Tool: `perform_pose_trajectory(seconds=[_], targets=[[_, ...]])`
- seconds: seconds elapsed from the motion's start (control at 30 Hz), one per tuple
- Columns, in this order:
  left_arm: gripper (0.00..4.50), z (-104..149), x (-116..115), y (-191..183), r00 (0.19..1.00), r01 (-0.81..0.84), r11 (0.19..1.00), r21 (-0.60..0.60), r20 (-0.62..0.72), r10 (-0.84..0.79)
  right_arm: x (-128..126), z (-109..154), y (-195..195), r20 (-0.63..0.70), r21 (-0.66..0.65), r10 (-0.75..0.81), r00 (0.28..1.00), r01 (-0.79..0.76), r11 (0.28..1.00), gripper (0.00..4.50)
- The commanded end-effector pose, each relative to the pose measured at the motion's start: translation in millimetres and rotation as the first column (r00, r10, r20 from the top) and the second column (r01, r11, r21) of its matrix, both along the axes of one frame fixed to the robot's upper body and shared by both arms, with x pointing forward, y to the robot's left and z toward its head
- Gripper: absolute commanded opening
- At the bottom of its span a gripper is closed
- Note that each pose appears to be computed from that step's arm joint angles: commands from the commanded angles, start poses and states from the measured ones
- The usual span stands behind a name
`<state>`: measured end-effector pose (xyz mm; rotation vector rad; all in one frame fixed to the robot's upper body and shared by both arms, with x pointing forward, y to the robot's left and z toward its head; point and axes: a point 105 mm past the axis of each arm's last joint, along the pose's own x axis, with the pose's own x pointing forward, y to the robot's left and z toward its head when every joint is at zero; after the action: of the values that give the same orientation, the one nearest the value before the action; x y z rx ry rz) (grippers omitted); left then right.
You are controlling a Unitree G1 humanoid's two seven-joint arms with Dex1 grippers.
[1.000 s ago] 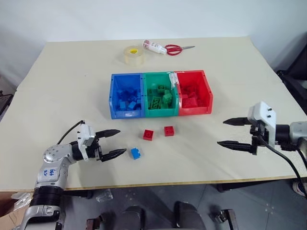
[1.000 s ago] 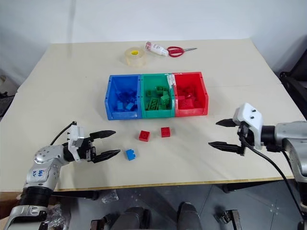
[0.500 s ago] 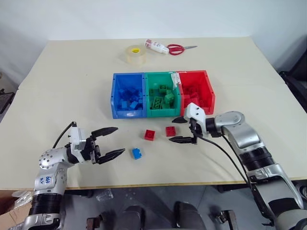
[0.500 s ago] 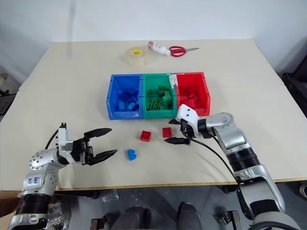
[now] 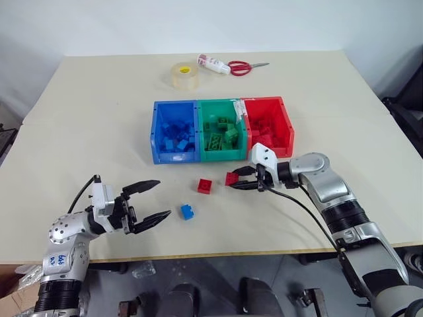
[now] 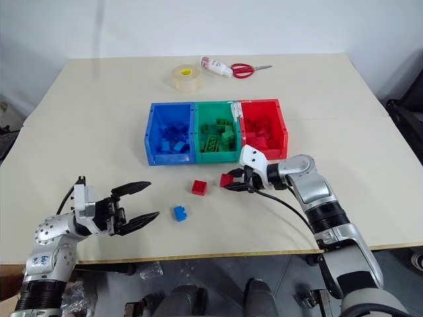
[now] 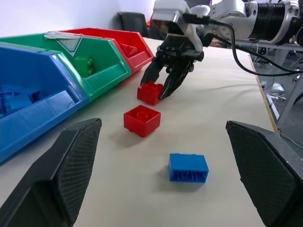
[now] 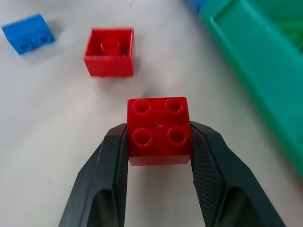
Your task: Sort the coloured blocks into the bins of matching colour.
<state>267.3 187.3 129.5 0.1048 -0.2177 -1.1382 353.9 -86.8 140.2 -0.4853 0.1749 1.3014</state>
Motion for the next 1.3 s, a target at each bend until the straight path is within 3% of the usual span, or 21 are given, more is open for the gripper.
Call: perform_pose_trajectory(seconds=[0.03,0.2,0.4,0.5,0.7,0.97,1.13,1.3], targets=[[4.50,8,3,-4,0.999,0.026,0.999,-0.020,0.029,-0.026,-3,36,-4,0.082,0.087,-0.029,0.996,0.021,0.996,1.44],[4.50,8,8,-6,0.999,0.045,0.999,-0.022,0.026,-0.044,15,86,-31,0.206,0.152,-0.176,0.962,0.146,0.978,1.44],[4.50,8,15,-10,0.998,0.065,0.998,-0.022,0.028,-0.064,58,111,-64,0.300,0.163,-0.363,0.882,0.328,0.931,1.44],[4.50,9,19,-14,0.997,0.075,0.997,-0.025,0.035,-0.074,80,110,-73,0.307,0.154,-0.446,0.841,0.419,0.895,2.54],[4.50,9,20,-15,0.996,0.081,0.996,-0.024,0.040,-0.080,85,116,-70,0.333,0.158,-0.426,0.841,0.396,0.905,4.48],[4.50,8,21,-17,0.995,0.098,0.995,-0.021,0.034,-0.097,61,111,-71,0.319,0.125,-0.304,0.898,0.278,0.952,4.48],[4.50,6,23,-19,0.992,0.121,0.992,-0.018,0.025,-0.121,9,89,-81,0.200,0.093,-0.160,0.967,0.143,0.985,4.48],[4.50,5,25,-17,0.992,0.129,0.992,-0.015,0.019,-0.129,-46,65,-131,0.081,0.009,-0.220,0.972,0.220,0.975,4.48]])
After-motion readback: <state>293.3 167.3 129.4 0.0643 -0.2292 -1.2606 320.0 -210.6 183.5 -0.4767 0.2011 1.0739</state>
